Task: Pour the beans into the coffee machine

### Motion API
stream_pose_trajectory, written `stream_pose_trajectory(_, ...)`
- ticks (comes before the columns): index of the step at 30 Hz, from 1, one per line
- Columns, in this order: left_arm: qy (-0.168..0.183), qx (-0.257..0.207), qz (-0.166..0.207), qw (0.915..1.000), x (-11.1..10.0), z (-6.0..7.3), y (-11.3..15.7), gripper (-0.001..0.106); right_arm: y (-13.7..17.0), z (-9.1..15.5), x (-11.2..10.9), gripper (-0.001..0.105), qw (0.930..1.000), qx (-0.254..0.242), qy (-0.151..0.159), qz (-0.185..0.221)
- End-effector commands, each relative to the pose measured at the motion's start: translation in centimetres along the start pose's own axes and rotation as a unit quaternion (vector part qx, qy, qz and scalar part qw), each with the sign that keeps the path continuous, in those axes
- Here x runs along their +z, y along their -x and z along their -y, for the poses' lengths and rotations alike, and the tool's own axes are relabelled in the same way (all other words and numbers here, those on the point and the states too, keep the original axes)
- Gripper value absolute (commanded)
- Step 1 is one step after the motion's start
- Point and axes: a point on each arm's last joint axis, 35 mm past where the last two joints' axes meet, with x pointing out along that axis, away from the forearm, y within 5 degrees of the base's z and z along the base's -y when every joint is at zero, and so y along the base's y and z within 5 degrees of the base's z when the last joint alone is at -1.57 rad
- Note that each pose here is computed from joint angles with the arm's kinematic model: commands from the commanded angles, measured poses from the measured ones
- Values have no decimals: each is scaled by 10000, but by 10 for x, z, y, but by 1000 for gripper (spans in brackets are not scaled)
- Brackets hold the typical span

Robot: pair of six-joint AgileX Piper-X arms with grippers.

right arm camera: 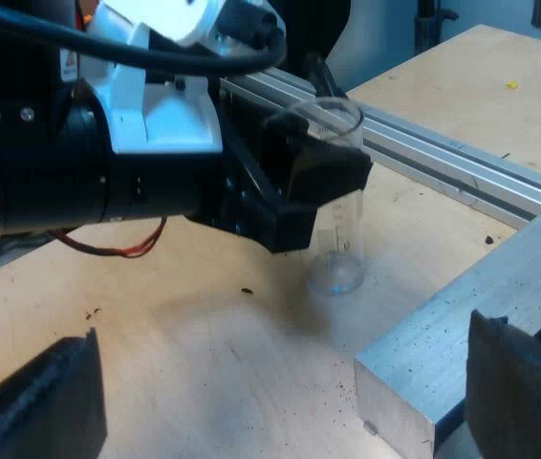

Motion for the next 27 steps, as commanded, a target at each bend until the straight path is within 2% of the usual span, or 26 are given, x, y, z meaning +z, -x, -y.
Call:
stream_pose_trajectory(1,70,-38,-140,9999,-2,0,0,62,0,1,3,78,10000,-18,-2,93)
stream_pose_trajectory(5,128,-27,-278,9995,-3,0,1,62,0,1,3,78,10000,-18,-2,93)
stream_pose_trajectory(8,275,0,-631,9976,-8,1,5,62,0,1,3,78,10000,-18,-2,93)
stream_pose_trajectory(13,585,82,-1382,9886,-18,5,17,62,0,1,2,78,10000,-8,14,18)
stream_pose_trajectory(15,665,112,-1468,9869,-16,7,22,62,0,0,2,78,10000,1,14,18)
stream_pose_trajectory(20,966,161,-1568,9828,-7,15,39,62,0,0,0,78,9999,20,45,-131)
stream_pose_trajectory(22,997,334,-1710,9796,0,19,51,62,2,1,-1,78,9993,59,92,-356)
stream_pose_trajectory(24,930,547,-1808,9776,9,22,60,62,7,2,0,78,9983,92,186,-548)
stream_pose_trajectory(27,637,657,-1865,9782,27,29,76,62,19,5,8,78,9965,141,386,-725)
